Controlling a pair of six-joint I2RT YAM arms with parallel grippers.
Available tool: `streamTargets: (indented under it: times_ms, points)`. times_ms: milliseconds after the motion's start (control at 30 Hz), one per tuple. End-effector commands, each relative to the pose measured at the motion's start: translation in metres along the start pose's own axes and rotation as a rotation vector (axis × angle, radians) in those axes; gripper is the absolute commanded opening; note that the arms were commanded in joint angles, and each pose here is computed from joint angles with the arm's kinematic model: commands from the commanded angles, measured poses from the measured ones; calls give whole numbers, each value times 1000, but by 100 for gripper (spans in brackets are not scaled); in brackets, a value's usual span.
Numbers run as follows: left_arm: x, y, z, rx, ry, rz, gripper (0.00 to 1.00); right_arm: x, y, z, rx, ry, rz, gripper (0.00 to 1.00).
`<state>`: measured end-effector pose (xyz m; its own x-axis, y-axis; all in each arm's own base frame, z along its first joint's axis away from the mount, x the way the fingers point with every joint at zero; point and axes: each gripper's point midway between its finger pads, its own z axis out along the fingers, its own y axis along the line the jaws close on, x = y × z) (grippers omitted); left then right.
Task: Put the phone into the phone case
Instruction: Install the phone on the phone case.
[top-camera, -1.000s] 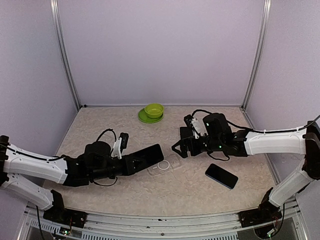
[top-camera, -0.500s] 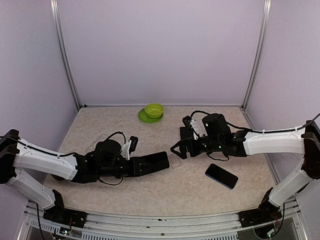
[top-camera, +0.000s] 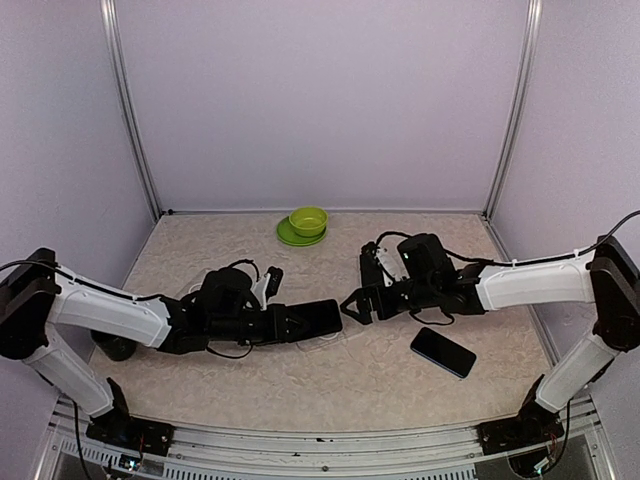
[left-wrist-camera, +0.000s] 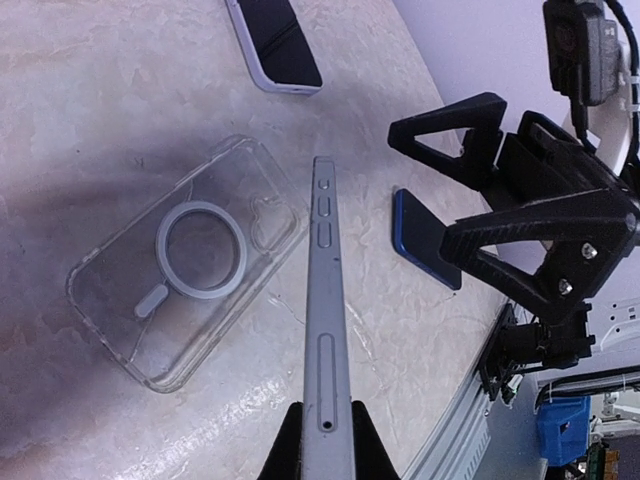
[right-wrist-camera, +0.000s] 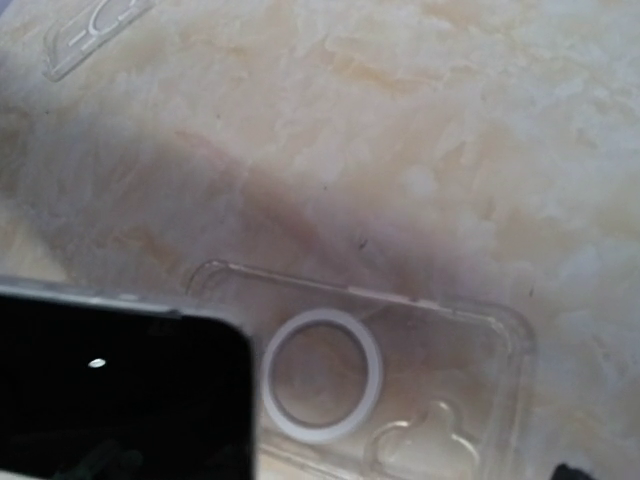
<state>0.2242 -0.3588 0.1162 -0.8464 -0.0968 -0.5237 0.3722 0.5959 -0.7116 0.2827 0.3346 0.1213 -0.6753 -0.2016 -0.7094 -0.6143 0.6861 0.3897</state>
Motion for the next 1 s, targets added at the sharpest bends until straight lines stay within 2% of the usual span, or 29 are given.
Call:
streamTargets:
  times_ms: [0, 600, 967]
  points:
    - [-11, -12, 9, 68, 10, 0, 0, -5, 0, 4, -19, -13, 14, 100]
    - [-31, 9, 31, 76, 29, -111, 0, 5, -7, 21, -45, 23, 41, 100]
    - [-27, 12, 41, 101, 51, -176, 0, 14, -9, 33, -68, 49, 50, 99]
